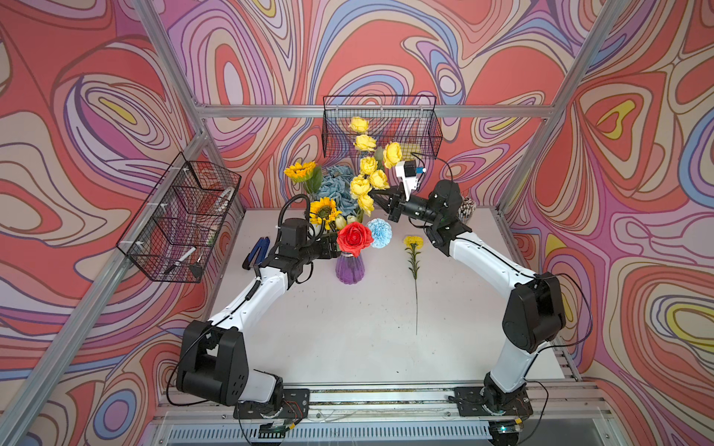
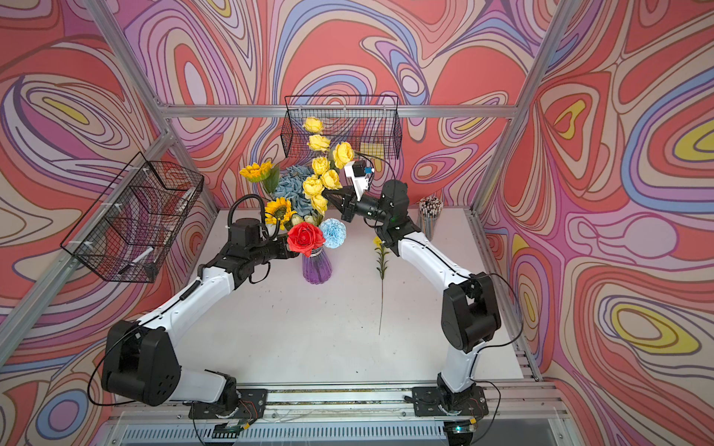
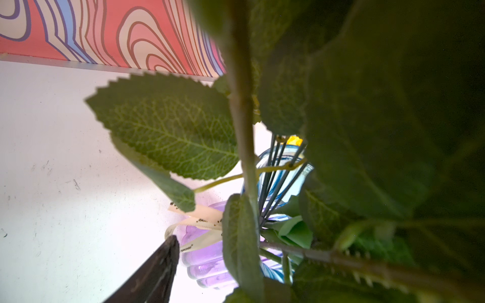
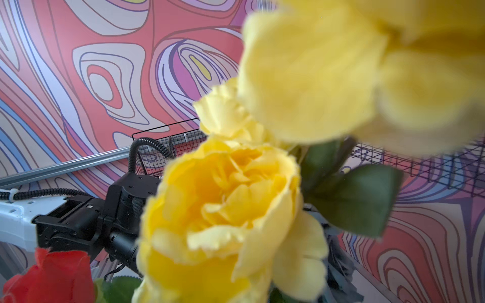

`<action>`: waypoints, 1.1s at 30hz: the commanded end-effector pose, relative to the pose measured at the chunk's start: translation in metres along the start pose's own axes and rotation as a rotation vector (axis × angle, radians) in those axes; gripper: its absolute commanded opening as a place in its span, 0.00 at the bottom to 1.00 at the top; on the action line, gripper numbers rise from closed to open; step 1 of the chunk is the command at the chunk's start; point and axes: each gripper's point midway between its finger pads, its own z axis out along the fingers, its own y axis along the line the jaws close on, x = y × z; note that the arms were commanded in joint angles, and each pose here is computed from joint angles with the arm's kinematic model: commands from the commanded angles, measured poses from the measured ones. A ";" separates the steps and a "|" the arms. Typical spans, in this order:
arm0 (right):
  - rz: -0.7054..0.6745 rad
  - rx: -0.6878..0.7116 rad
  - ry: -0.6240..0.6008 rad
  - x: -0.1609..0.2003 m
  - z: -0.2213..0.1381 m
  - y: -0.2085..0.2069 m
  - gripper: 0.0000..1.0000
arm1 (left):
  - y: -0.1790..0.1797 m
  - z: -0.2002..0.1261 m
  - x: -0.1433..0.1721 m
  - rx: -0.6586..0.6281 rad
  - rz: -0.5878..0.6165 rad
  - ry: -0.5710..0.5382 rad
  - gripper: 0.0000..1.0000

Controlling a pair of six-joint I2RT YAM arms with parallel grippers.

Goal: Pick out yellow flowers from the vase
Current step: Pick up the flower from the vase.

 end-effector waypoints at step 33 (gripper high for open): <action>-0.111 0.698 0.187 -0.135 -0.092 -0.025 0.00 | -0.006 -0.020 -0.009 -0.016 0.063 -0.021 0.80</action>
